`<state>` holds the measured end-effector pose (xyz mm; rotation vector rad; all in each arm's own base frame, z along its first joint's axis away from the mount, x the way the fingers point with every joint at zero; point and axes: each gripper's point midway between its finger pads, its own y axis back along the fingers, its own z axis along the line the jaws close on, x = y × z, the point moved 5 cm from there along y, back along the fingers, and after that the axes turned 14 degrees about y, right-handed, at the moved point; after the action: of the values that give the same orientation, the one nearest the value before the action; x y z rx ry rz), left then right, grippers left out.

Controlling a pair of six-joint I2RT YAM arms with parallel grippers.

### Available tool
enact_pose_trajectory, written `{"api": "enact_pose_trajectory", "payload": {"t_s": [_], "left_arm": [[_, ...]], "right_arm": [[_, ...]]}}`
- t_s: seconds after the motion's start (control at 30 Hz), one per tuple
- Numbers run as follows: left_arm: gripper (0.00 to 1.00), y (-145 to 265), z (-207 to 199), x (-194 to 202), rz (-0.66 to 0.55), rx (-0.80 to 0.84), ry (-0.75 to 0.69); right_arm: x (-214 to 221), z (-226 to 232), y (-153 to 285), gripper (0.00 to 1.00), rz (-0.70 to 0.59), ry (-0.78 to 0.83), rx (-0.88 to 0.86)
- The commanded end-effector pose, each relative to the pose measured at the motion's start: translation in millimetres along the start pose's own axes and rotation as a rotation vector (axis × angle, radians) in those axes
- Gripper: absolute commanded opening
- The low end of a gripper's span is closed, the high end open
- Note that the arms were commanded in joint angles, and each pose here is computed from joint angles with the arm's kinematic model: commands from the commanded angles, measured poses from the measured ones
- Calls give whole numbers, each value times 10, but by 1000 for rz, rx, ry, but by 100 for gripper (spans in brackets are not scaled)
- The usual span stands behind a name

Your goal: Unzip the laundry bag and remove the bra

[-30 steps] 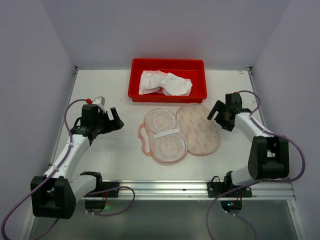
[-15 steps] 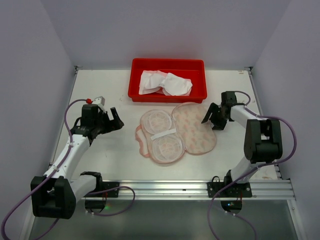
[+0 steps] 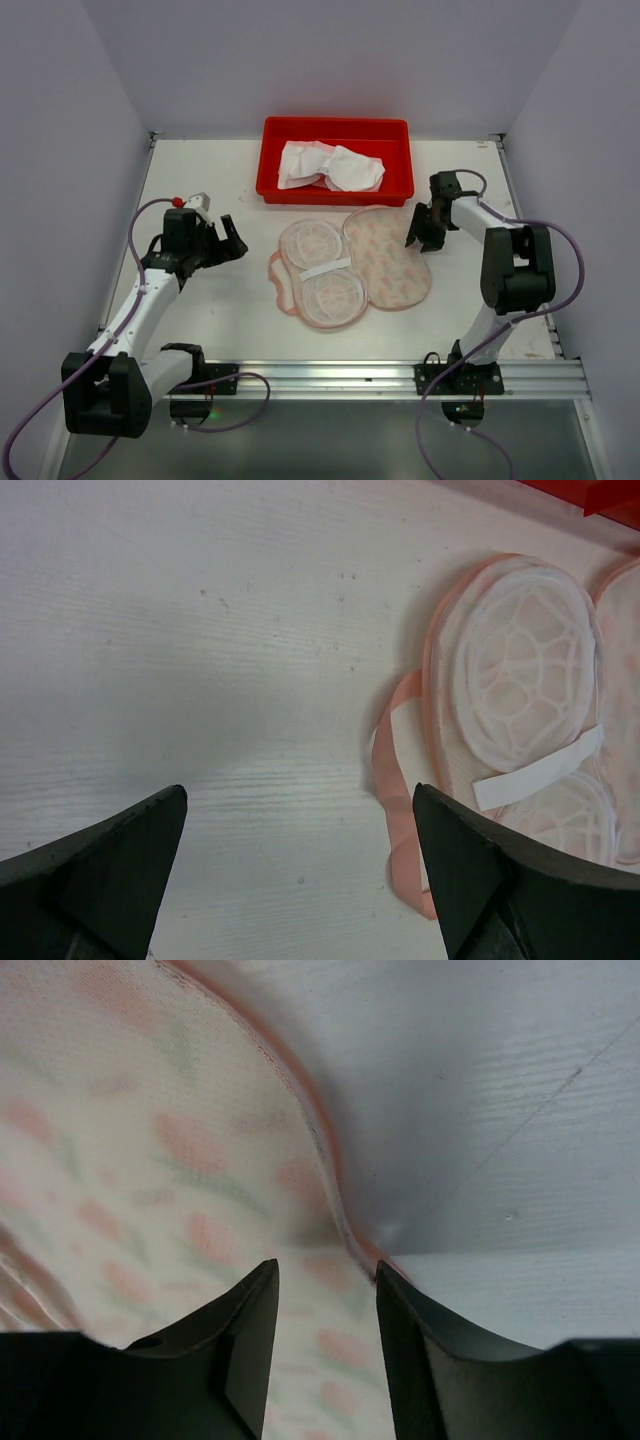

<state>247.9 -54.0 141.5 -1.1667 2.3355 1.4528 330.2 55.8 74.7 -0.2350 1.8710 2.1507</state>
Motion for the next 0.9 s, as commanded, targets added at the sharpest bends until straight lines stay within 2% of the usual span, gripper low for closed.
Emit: {"api": "enact_pose_trajectory", "payload": {"t_s": [0.0,0.03,0.17,0.2,0.23,0.33,0.5,0.77,0.87], "left_arm": [[98,6,-25,-80,-35,28,-28],[98,8,-29,-85,-36,29,-29],[98,5,-24,-81,-36,26,-28],[98,5,-24,-81,-36,26,-28],[98,5,-24,-81,-36,26,-28],[98,5,-22,-82,-37,25,-30],[98,0,-23,-76,-32,27,-28],[98,14,-33,-87,-38,31,-31],[98,11,-27,-88,-40,29,-28]], "right_arm": [[30,71,28,45,46,59,-6],[33,77,18,38,45,59,-13],[51,142,1,29,71,74,-37],[57,141,-1,24,72,78,-39],[64,144,0,12,73,80,-43],[112,147,-2,0,79,83,-46],[263,226,52,0,70,96,-21],[817,845,119,0,71,165,-123],[833,852,104,0,22,137,-62]]}}
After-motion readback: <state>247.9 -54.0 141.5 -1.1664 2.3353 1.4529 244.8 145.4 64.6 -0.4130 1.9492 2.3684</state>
